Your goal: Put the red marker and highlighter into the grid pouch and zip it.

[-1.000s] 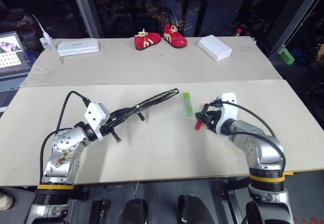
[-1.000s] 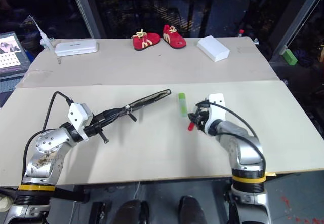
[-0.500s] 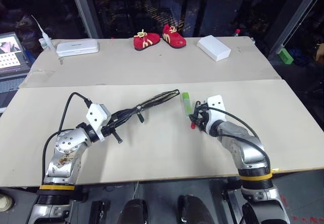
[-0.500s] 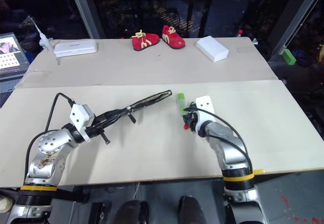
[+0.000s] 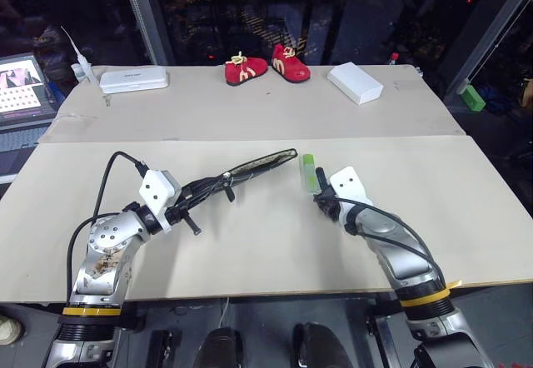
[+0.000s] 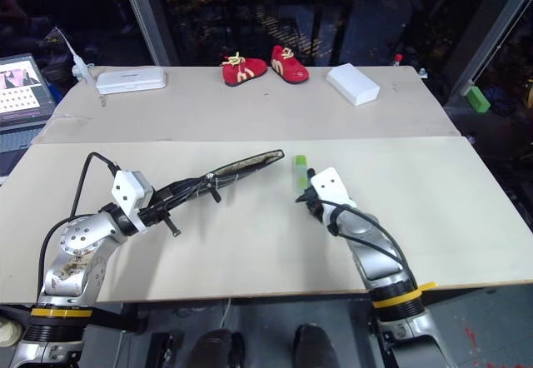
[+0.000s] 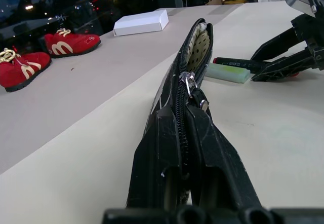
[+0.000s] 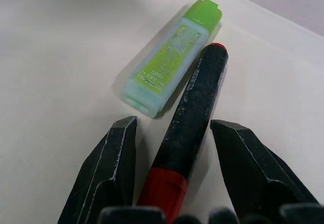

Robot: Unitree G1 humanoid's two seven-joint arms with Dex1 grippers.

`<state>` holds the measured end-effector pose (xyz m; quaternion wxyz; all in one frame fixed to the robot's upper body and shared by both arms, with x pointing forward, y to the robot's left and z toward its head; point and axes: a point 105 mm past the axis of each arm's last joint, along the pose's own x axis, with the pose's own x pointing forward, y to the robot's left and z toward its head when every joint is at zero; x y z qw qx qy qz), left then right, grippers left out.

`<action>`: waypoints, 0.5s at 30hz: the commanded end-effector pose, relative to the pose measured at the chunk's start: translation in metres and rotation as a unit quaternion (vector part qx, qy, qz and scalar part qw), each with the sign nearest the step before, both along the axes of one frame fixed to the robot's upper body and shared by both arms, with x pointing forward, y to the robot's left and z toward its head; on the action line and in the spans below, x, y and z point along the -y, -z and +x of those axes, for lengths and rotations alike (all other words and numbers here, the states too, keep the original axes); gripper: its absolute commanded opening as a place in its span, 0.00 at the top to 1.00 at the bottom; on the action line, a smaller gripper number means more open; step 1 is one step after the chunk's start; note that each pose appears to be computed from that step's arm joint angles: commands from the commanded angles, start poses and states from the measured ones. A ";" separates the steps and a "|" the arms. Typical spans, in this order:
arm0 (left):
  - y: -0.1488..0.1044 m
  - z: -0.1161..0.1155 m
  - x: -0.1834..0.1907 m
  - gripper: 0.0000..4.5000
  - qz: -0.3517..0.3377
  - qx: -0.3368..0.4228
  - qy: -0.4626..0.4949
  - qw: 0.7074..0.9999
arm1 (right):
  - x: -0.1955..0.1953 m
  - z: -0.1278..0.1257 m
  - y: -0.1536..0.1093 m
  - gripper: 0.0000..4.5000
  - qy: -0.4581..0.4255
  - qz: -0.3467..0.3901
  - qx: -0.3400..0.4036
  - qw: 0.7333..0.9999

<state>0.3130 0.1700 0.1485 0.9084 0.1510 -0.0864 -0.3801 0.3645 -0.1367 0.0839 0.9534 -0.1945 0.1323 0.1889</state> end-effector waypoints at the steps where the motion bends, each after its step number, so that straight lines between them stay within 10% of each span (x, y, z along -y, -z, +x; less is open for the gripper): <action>1: -0.018 -0.001 0.003 1.00 -0.009 0.029 0.007 1.000 | 0.024 0.001 0.010 0.72 0.038 -0.001 -0.024 0.999; 3: -0.018 -0.001 0.004 1.00 -0.008 0.029 0.008 1.000 | 0.027 0.003 0.006 0.88 0.046 0.009 -0.022 0.999; 11: -0.019 -0.002 0.003 1.00 -0.009 0.029 0.009 0.999 | 0.050 0.021 -0.020 0.88 0.092 0.003 0.030 0.995; 15: -0.018 -0.001 0.003 1.00 -0.008 0.027 0.010 1.000 | 0.041 0.036 -0.086 0.88 0.040 0.126 0.126 0.983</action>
